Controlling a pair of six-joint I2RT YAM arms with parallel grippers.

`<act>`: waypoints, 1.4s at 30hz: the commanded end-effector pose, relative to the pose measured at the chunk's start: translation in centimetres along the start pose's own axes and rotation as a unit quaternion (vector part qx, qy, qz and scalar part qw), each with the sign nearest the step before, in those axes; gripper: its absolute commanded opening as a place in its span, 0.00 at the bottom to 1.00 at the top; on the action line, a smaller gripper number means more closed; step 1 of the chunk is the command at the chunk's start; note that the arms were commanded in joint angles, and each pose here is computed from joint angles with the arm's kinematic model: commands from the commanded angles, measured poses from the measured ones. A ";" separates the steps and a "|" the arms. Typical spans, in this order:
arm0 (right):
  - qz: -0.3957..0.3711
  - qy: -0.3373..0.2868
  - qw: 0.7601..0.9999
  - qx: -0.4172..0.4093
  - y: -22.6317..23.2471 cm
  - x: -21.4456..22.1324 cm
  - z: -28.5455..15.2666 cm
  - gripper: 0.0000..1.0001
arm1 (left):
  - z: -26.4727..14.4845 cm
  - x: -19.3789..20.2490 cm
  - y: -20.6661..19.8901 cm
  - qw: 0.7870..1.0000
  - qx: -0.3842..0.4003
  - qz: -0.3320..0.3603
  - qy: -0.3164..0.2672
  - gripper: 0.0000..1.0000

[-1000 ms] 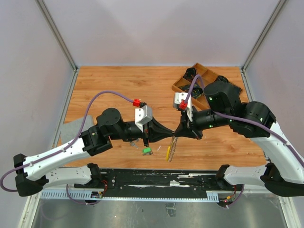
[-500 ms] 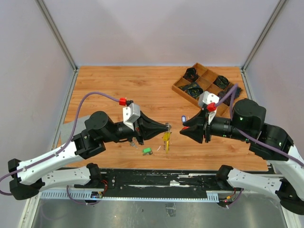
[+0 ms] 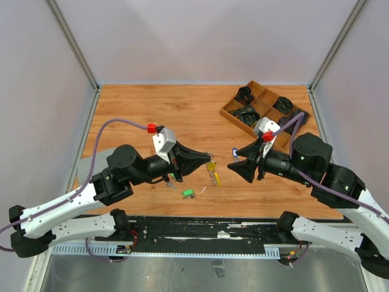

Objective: Put the keys on the keyring

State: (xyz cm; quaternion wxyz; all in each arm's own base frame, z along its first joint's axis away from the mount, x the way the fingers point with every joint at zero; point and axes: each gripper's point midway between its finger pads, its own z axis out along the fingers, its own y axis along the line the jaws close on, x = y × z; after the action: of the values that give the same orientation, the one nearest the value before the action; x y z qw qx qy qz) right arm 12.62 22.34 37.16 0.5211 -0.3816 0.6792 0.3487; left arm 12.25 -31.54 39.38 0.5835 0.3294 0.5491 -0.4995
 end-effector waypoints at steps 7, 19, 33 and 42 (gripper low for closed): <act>-0.013 -0.042 0.992 0.119 -3.8 -0.9 -2.7 0.75 | -1.2 5.4 4.4 0.989 -0.126 -0.028 0.074 0.01; 0.021 -0.065 0.986 0.152 -4.5 -0.9 -4.8 0.98 | 0.4 17.7 9.1 0.944 -0.208 -0.010 0.257 0.01; 0.032 -0.061 0.987 0.145 -4.2 0.0 -5.3 0.98 | -2.0 19.7 12.5 0.917 -0.262 0.005 0.301 0.00; 0.026 -0.042 0.990 0.129 -3.8 0.5 -4.2 0.98 | -3.4 20.5 12.7 0.909 -0.269 0.002 0.318 0.01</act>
State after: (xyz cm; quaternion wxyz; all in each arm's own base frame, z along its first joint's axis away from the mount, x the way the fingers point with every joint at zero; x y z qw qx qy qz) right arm 14.23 16.36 38.00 0.5977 -0.2698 0.6996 0.2836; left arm 20.97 -30.09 16.40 0.4347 0.3098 0.8201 -0.2063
